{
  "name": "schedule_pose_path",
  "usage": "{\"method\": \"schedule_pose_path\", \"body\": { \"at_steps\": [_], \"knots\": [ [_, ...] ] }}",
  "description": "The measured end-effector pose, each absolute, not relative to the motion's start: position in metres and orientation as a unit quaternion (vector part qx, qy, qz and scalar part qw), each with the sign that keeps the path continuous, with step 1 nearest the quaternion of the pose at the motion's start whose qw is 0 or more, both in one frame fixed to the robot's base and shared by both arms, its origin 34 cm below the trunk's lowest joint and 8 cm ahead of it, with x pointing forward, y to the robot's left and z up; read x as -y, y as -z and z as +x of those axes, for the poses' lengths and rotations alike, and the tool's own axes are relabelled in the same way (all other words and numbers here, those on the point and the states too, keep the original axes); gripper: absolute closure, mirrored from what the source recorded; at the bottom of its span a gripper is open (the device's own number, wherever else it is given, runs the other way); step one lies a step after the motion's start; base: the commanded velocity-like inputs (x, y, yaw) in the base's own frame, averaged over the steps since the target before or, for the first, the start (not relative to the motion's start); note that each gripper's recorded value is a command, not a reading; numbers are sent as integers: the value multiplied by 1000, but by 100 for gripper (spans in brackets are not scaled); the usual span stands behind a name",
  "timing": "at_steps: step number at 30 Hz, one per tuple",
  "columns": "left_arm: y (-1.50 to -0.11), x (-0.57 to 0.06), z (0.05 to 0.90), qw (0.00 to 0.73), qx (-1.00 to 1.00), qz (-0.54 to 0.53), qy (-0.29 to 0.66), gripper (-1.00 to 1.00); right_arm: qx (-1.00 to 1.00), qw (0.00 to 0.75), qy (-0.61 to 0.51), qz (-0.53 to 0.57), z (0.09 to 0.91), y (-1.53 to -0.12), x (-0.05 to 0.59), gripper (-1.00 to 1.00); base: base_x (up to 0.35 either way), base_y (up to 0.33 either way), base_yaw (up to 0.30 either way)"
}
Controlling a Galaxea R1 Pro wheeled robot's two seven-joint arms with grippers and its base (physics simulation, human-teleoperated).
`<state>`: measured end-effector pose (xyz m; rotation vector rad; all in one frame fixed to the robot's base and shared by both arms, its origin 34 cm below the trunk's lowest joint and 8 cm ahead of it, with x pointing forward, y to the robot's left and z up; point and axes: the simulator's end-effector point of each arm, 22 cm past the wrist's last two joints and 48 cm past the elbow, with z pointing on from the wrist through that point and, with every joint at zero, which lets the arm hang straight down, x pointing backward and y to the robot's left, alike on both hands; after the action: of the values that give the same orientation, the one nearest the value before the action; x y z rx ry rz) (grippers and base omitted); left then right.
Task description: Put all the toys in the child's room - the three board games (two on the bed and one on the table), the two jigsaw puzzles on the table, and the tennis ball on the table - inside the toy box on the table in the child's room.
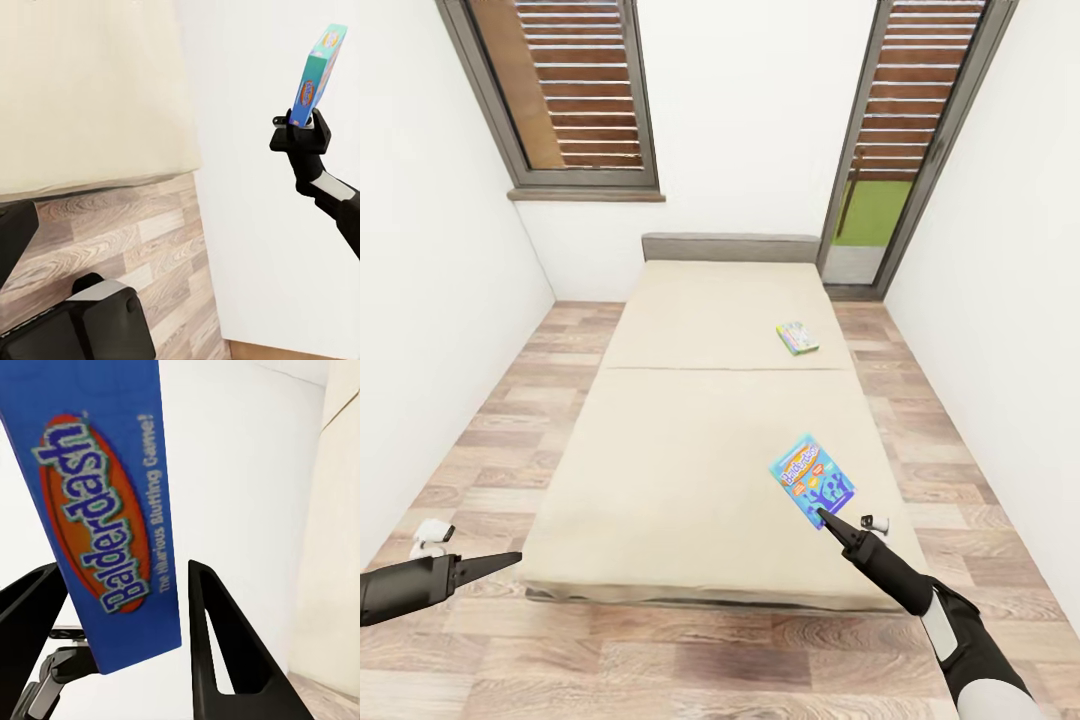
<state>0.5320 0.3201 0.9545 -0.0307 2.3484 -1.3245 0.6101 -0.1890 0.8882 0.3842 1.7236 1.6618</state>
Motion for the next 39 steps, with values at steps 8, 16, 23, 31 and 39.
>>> {"method": "schedule_pose_path", "body": {
  "at_steps": [8, 16, 23, 31, 39],
  "knots": [
    [-960, -320, 533, 226, -848, -8, 479, -100, -663, 355, -643, 144, 612, -895, 189, 100, 0, 0, 0],
    [-965, -317, 532, 229, -846, -4, 481, -100, -661, 359, -644, 140, 613, -901, 188, 100, 0, 0, 0],
    [-969, -317, 533, 234, -845, -1, 481, -100, -659, 363, -645, 136, 614, -907, 189, 100, 0, 0, 0],
    [-975, -319, 533, 240, -844, 1, 480, -100, -657, 368, -645, 132, 615, -914, 189, 100, 0, 0, 0],
    [-981, -320, 534, 246, -843, 4, 479, -100, -654, 372, -647, 128, 616, -920, 188, 100, 0, 0, 0]
  ]
}}
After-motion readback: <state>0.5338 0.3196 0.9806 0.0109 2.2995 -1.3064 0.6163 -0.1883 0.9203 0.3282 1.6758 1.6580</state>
